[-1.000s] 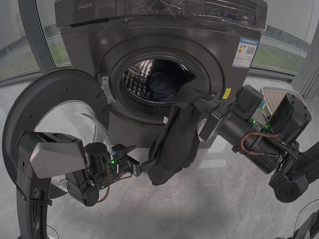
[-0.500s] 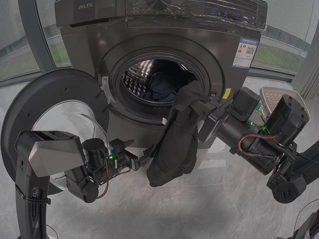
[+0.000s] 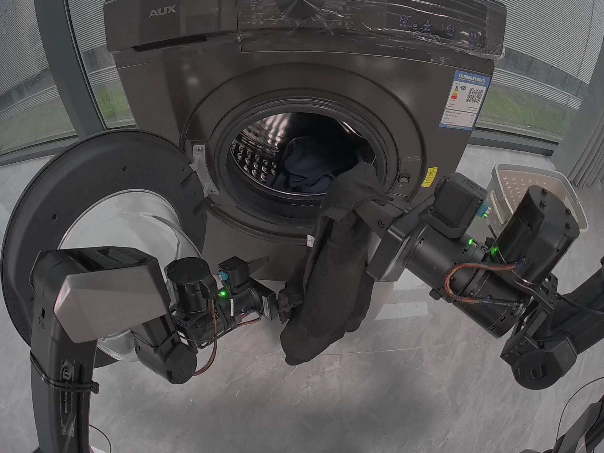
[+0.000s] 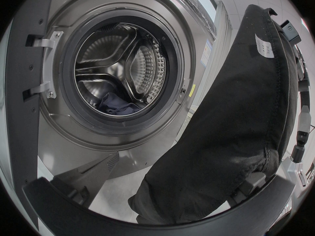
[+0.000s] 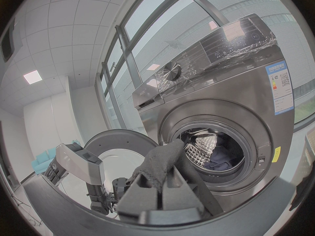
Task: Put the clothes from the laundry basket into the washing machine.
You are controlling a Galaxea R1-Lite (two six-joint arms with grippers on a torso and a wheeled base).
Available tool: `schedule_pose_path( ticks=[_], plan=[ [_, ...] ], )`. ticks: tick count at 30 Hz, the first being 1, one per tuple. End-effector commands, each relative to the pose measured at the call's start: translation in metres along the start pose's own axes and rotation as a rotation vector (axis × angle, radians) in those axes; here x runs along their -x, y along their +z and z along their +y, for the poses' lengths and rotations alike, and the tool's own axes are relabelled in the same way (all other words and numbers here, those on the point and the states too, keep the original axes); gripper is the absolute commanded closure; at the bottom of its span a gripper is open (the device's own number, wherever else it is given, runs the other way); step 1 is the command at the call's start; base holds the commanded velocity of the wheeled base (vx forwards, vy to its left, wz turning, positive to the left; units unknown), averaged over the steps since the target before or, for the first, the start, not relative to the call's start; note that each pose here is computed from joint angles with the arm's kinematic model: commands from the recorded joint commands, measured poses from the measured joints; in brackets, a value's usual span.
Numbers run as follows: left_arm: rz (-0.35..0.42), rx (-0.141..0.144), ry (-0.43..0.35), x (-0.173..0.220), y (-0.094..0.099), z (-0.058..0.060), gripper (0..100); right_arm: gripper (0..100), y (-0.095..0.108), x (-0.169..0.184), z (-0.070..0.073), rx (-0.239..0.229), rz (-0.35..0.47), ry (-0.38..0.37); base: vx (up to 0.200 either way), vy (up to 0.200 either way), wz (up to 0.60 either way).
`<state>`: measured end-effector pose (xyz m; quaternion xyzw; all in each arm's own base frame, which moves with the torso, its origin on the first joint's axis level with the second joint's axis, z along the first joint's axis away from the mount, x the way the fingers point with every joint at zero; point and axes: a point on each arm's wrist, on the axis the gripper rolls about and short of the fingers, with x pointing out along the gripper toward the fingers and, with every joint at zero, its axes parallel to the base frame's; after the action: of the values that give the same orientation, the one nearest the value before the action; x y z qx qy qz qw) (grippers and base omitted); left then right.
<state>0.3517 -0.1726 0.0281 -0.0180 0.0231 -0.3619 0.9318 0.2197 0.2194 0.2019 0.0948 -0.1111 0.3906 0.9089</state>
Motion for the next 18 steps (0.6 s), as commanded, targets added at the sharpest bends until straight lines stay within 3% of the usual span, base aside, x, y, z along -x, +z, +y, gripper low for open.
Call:
schedule_pose_path(
  ticks=[1, 3, 4, 12, 18],
  plan=[
    [0.001, -0.001, -0.001, -0.001, -0.003, 0.0, 0, 100, -0.001, 0.0, 0.0, 0.0, 0.002, 0.0, 0.0, 0.0, 0.0],
    [0.002, -0.002, -0.002, 0.0, -0.003, 0.0, 0, 100, -0.001, -0.001, 0.0, 0.0, 0.002, 0.0, 0.0, 0.0, 0.0],
    [0.002, -0.003, -0.004, 0.0, -0.003, 0.0, 100, 100, -0.001, -0.001, 0.0, 0.0, 0.002, 0.0, 0.0, 0.0, 0.0],
    [0.002, -0.003, -0.021, -0.002, -0.003, -0.005, 100, 100, -0.001, 0.0, 0.0, 0.0, 0.002, 0.0, 0.0, 0.0, 0.0],
    [-0.032, -0.007, -0.012, 0.005, 0.015, -0.003, 100, 100, -0.001, 0.001, 0.0, -0.001, 0.002, -0.001, 0.0, 0.0, 0.0]
  ],
)
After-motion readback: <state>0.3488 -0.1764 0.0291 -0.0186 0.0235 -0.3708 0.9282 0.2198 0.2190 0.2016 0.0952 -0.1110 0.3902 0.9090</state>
